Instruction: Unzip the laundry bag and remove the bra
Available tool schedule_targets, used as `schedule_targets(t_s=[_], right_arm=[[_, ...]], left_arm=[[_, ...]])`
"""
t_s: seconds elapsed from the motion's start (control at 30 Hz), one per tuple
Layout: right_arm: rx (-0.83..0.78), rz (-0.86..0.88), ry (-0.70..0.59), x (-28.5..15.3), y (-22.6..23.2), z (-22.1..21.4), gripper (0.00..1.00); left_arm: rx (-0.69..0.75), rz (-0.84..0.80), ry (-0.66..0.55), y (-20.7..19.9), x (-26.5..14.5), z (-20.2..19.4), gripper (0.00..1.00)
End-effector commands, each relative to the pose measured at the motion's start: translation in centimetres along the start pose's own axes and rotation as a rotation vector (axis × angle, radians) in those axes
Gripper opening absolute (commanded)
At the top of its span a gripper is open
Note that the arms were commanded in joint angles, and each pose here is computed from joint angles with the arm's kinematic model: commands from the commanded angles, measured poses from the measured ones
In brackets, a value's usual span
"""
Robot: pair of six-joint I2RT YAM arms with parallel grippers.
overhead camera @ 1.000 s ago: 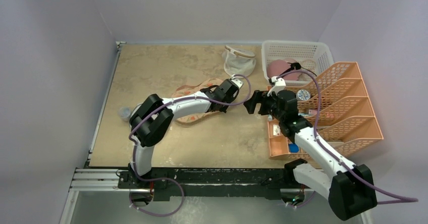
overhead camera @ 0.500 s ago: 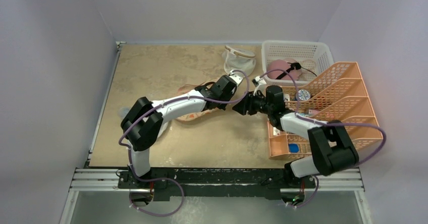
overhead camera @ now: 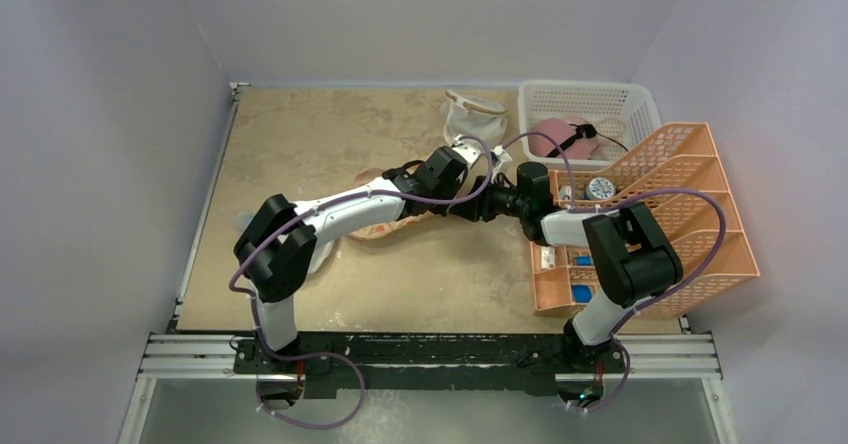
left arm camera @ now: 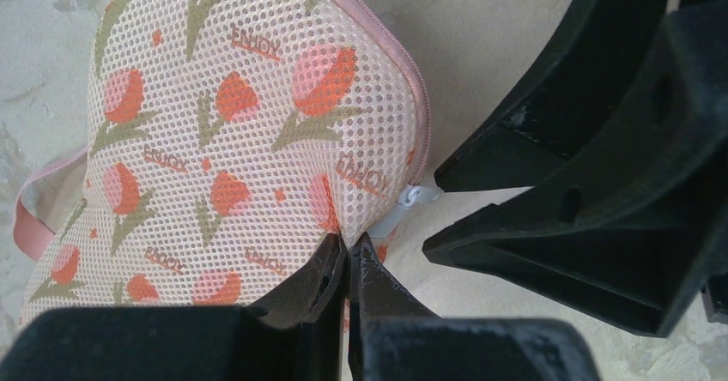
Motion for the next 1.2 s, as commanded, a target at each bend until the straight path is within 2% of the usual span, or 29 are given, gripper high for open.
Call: schedule_targets(t_s=[0.0,0.53,0.83,1.17], right_arm=[[-0.056,0.053,-0.080,0.6,0.3,2.7,0.39],[-0.048,0.053,-0.082,0.8,0.2,2.9,0.20],[-0.070,-0.065,-0.033,0.3,-0.7,2.7,0.00],[-0.132,-0.315,0.006,-2.6,-3.9,3.7,0.00]], left_arm=[[-0.018,-0.040,-0.088,-0.4,-2.2,2.4,0.00],[-0.013,-0.051,-0.074,-0.5,-1.9,2.2,0.00],[-0.009,-0.046,-0.069,-0.5,-1.8,2.2,0.00],[0.006,-0.035,-0.058,-0.4,-1.6,2.0,0.00]])
Point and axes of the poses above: each gripper's point midway between its finger pads, its own x axis out along the fingers, its own y axis along the line the jaws close on, z = x × y, the point moved 8 cm from there along -x, back along the fingers, and after that the axes turned 14 degrees about -x, right-handed, at the moved point
